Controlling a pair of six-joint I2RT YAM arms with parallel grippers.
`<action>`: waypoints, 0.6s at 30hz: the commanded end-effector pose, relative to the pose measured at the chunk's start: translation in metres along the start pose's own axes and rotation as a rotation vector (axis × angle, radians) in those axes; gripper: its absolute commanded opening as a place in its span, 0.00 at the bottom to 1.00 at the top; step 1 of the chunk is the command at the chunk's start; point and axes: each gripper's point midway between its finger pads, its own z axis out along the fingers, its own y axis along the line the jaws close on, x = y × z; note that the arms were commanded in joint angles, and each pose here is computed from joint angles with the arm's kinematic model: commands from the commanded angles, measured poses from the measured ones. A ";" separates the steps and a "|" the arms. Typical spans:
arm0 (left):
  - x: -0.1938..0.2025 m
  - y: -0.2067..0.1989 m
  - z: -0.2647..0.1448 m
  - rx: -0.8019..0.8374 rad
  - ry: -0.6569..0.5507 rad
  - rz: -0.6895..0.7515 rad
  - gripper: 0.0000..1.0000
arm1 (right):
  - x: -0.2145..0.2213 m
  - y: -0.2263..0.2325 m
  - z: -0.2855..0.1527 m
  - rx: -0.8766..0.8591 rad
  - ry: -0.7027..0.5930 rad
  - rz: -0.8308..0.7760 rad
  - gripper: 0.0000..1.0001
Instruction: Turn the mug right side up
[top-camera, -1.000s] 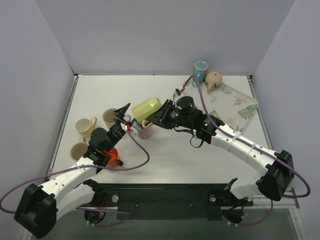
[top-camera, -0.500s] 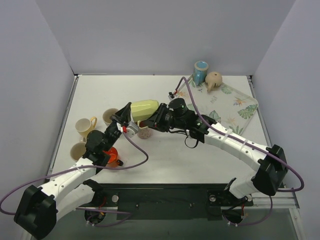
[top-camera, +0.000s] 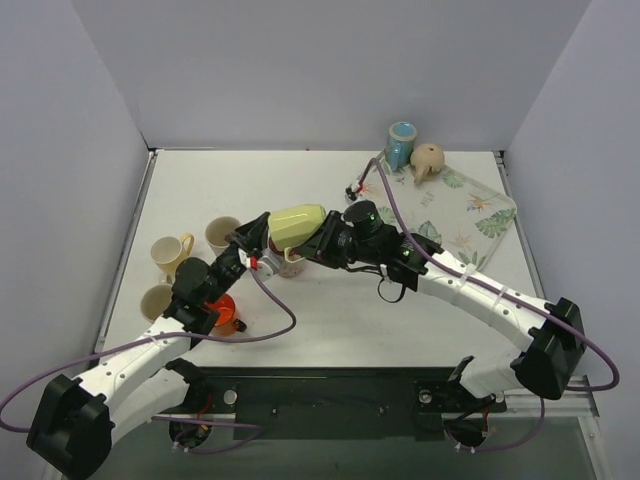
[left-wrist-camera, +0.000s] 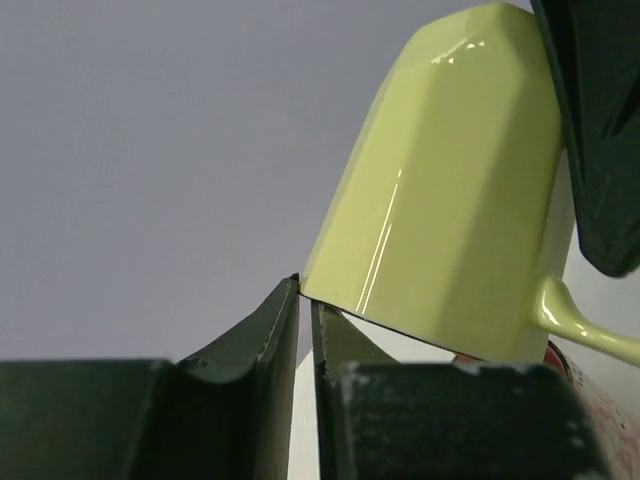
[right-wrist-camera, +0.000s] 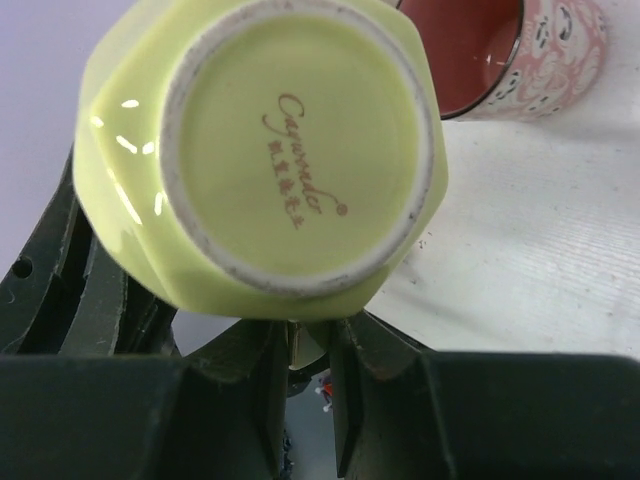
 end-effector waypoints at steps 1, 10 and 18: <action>-0.030 -0.049 0.003 0.269 -0.114 -0.055 0.23 | -0.026 0.071 -0.038 -0.259 -0.134 -0.038 0.00; -0.020 -0.065 -0.001 0.368 -0.053 -0.058 0.32 | -0.046 0.057 -0.060 -0.235 -0.258 -0.023 0.00; -0.030 -0.064 0.003 0.374 -0.097 -0.075 0.68 | -0.049 0.057 -0.062 -0.241 -0.273 -0.005 0.00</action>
